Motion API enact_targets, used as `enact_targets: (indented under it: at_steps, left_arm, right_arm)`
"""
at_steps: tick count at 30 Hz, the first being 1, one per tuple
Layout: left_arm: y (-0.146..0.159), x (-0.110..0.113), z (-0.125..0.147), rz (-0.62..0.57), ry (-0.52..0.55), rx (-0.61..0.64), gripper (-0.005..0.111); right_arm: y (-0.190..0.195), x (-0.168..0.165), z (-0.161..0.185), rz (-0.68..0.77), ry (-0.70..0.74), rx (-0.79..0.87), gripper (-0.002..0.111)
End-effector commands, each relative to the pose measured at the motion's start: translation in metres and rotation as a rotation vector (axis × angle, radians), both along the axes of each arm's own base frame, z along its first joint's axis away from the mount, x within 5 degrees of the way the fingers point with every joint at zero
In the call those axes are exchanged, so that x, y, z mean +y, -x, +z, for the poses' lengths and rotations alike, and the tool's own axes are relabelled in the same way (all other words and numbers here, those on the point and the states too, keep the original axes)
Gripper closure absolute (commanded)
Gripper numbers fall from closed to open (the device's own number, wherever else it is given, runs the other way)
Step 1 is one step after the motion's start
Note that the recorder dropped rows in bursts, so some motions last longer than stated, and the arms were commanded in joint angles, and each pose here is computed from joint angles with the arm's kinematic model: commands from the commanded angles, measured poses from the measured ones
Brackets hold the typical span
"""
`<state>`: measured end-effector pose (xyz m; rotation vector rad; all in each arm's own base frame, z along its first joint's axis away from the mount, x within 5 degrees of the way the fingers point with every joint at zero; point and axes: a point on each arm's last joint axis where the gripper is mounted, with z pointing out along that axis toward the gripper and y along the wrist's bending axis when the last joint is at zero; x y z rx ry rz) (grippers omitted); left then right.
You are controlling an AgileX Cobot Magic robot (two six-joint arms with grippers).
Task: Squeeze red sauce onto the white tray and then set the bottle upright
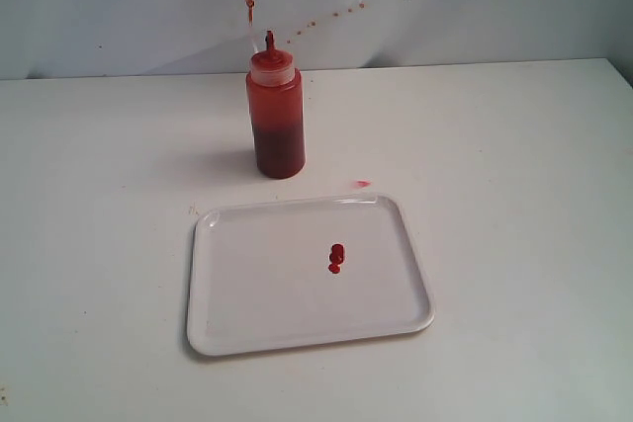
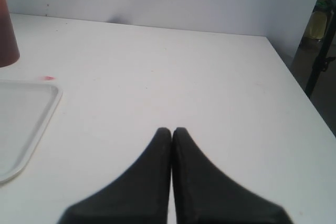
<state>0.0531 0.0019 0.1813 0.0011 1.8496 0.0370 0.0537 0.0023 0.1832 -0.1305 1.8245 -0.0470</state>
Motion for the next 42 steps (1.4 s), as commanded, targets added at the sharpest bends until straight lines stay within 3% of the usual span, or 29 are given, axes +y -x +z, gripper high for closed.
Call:
enact_targets:
  at_steps: [1, 42]
  left_arm:
    - [-0.0001, -0.0002, -0.0004, -0.003, 0.005, -0.008, 0.107]
    - [-0.0001, -0.0002, -0.0004, -0.003, 0.005, -0.008, 0.107]
  right_arm:
    - [0.0003, 0.0003, -0.0009, 0.003, -0.008, -0.003, 0.108]
    - [0.0003, 0.0007, -0.0009, 0.004, -0.021, -0.003, 0.108]
